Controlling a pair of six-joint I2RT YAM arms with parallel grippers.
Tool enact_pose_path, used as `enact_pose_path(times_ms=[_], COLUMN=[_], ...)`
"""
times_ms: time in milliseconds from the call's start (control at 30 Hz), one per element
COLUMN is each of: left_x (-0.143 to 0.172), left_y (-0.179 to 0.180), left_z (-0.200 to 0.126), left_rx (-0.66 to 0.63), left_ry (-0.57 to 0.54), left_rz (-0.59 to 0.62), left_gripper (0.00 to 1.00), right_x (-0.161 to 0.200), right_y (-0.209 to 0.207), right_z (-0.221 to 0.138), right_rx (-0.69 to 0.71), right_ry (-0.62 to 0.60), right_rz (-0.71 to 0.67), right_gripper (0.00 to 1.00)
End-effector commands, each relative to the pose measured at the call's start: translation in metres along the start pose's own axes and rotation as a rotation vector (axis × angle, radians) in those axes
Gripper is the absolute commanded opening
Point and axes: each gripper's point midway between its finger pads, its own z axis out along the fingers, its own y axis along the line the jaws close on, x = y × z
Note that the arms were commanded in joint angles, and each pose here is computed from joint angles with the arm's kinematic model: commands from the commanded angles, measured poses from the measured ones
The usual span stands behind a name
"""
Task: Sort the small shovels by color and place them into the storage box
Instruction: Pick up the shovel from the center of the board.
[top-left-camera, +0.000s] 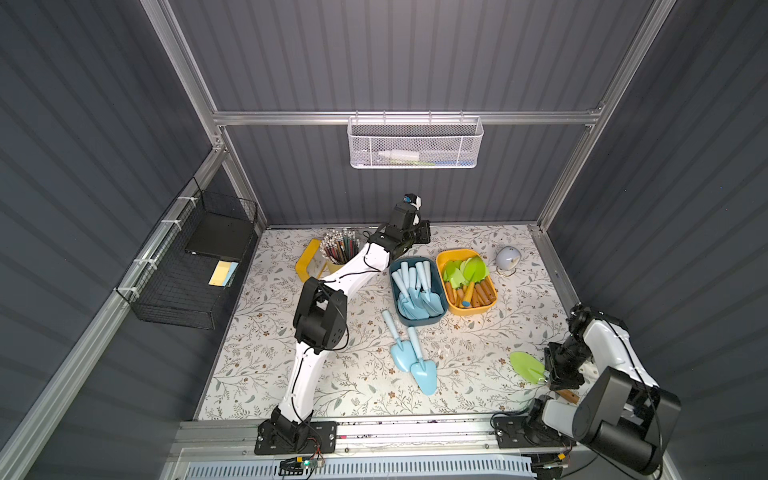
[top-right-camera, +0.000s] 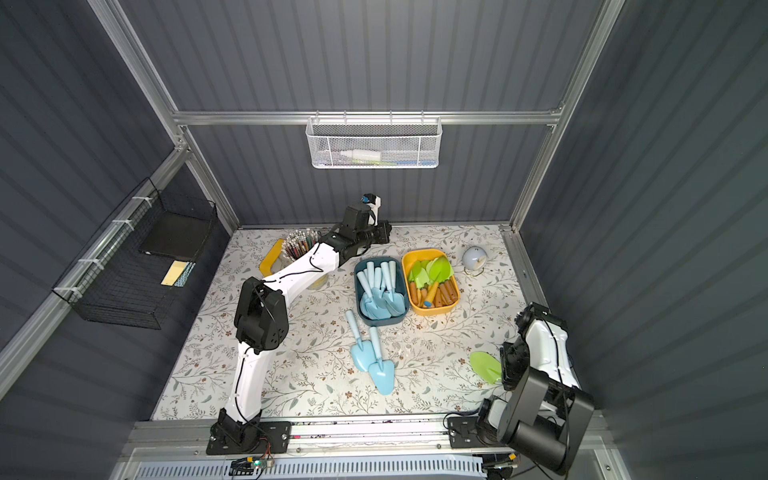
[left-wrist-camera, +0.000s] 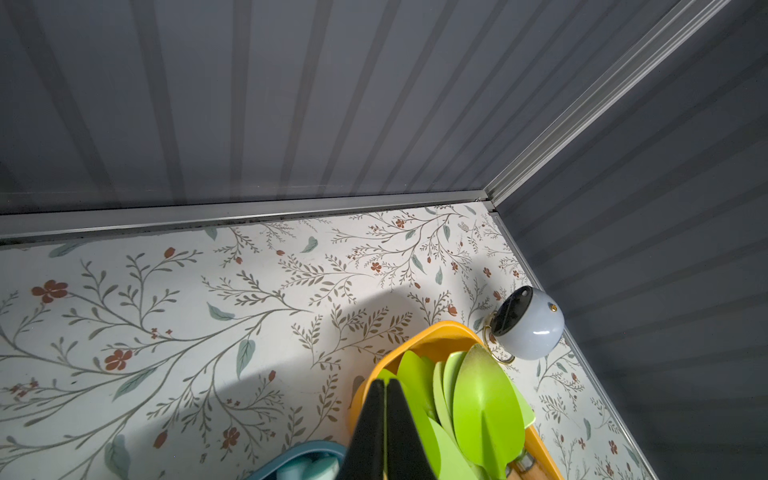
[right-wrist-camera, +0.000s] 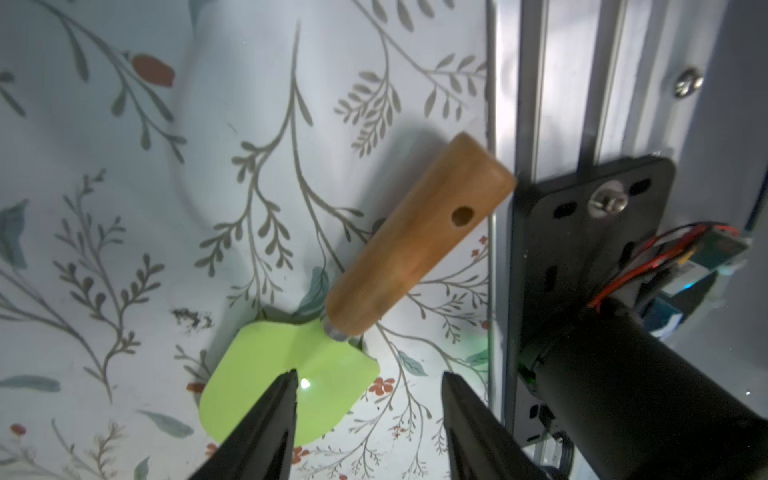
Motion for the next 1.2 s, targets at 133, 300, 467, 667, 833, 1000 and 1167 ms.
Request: enact_pose_path(times_ms=[133,300,467,667,833,1000,1167], left_x=[-0.027,-0.029,-0.029,-0.025,-0.023,-0.021,-0.018], left_y=[0.024,0.035,0.039,0.042,0.046,0.048,0.048], left_z=[-0.017,-0.014,-0.011,-0.008,-0.010,-0.010,-0.009], left_rx=[-0.021,-0.025,-0.026,-0.027,-0.047,-0.055,-0.052], left_ry=[-0.049,-0.047,-0.047,-0.039,-0.041,-0.039,-0.033], left_rz=[0.016,0.008,0.006,0.008,0.011,0.018,0.023], left_gripper=[0.07,0.06,0.06,0.06,0.06,0.06,0.09], right_x=[-0.001,0.017,0.042,0.076,0.092,0.102,0.114], right_y=[0.015,0.016,0.019,0.043,0.103,0.143,0.142], right_z=[0.012,0.027,0.037,0.044,0.026,-0.008,-0.005], right_rx=[0.007,-0.008,0.000,-0.037,-0.078,-0.061,-0.082], right_ry=[0.023,0.091,0.140,0.184,0.074,-0.131,-0.063], right_rz=[0.061,0.064,0.002,-0.097,-0.361,-0.611,-0.647], right_gripper=[0.58,0.55,0.54,0.53,0.52,0.53,0.58])
